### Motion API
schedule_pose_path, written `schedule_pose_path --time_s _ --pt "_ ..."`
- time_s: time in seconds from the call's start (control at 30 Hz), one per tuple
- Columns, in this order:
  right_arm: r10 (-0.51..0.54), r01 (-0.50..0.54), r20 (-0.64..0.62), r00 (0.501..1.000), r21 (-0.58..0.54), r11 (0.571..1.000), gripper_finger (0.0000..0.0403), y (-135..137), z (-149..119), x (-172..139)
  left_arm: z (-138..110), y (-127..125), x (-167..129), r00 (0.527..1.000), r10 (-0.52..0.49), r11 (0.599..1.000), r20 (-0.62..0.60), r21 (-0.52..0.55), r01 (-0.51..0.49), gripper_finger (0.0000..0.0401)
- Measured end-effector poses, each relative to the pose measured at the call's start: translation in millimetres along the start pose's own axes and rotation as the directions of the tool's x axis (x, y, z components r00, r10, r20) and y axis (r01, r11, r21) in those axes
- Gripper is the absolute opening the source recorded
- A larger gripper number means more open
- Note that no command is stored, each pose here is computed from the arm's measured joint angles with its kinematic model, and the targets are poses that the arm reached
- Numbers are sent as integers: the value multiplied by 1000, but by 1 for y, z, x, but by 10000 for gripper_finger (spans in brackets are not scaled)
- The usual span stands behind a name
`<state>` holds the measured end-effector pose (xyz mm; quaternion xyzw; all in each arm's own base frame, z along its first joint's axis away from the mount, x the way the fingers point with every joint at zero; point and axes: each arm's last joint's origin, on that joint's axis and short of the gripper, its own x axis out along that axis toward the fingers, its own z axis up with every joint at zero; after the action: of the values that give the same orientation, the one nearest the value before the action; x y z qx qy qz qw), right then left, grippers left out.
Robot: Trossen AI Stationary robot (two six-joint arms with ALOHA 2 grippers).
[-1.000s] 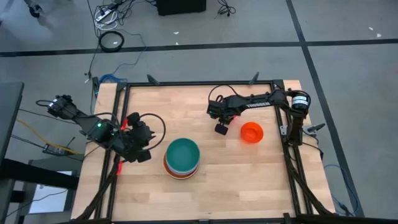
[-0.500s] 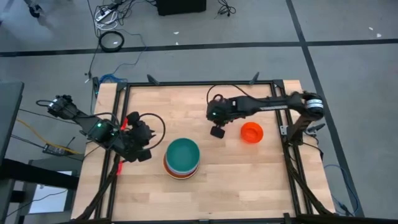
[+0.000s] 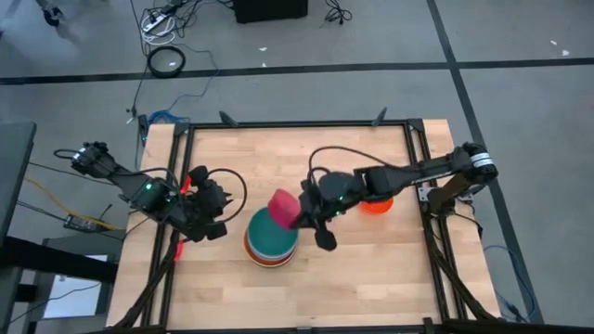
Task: Nest bowls inside each other
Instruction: Stack the red bowl on top of the dark green bowl
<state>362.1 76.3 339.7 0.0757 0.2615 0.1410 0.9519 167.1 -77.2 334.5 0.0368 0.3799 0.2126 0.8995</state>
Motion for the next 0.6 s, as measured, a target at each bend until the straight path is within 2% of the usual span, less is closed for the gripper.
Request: schedule_pose_path --time_s 0.33,0.43,0.6 --pt "17 -14 -89 996 27 1000 5 -2 -23 45 1 0 0 1000 -1 1000 8 -5 1 72" --pt "16 -13 -102 995 22 1000 23 -3 -25 47 1 0 0 1000 0 1000 7 -3 0 72" --pt "13 -8 -101 995 53 999 76 -4 -24 46 1 0 0 1000 0 1000 6 -2 0 72"
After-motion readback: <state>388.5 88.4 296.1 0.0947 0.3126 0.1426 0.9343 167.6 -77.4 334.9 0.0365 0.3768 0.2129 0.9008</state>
